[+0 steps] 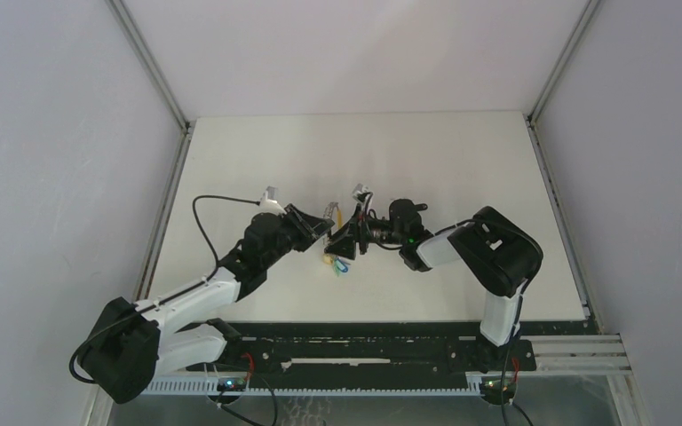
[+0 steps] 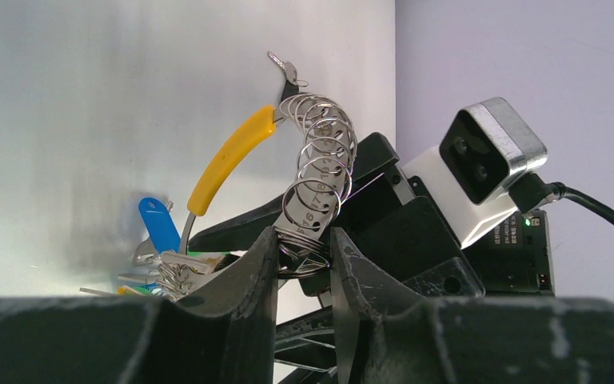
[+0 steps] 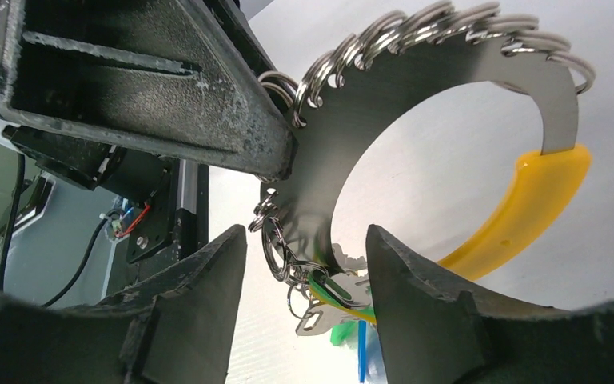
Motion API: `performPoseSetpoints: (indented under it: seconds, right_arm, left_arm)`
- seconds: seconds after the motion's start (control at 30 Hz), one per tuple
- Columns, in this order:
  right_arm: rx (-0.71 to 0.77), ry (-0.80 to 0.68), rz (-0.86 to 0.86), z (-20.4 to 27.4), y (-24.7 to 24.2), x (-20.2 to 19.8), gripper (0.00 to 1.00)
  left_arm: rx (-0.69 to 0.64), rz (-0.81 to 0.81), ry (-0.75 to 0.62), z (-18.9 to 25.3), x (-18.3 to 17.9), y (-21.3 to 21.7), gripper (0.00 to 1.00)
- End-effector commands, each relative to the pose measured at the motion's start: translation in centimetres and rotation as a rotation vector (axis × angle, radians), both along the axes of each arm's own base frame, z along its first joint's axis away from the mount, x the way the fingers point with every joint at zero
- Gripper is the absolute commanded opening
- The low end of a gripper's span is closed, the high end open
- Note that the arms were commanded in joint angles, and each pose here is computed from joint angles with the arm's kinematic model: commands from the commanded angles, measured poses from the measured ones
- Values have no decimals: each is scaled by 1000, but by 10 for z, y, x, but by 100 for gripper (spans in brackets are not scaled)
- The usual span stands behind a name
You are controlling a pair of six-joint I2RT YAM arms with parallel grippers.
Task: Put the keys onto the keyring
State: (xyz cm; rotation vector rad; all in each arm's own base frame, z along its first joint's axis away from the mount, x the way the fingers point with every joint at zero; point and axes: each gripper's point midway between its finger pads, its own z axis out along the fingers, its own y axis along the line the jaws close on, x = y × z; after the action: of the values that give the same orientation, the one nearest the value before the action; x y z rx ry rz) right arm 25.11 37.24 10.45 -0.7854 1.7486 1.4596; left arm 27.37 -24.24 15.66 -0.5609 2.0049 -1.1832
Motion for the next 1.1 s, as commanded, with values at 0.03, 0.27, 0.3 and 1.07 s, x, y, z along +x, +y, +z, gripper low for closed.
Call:
performPoseSetpoints:
  seconds: [0.03, 0.27, 0.3, 1.07]
  right_arm:
    - [67, -76, 31, 22, 10, 4, 54]
    - [77, -80, 27, 25, 11, 5, 50]
    - [76, -80, 24, 24, 11, 5, 53]
    - [86, -81, 57, 24, 14, -1, 25]
  left_arm:
    - [-63, -15, -54, 20, 1, -7, 0]
    - [-63, -1, -40, 14, 1, -5, 0]
    - [-66, 5, -39, 14, 1, -4, 0]
    - [-77, 30, -44, 18, 0, 1, 0]
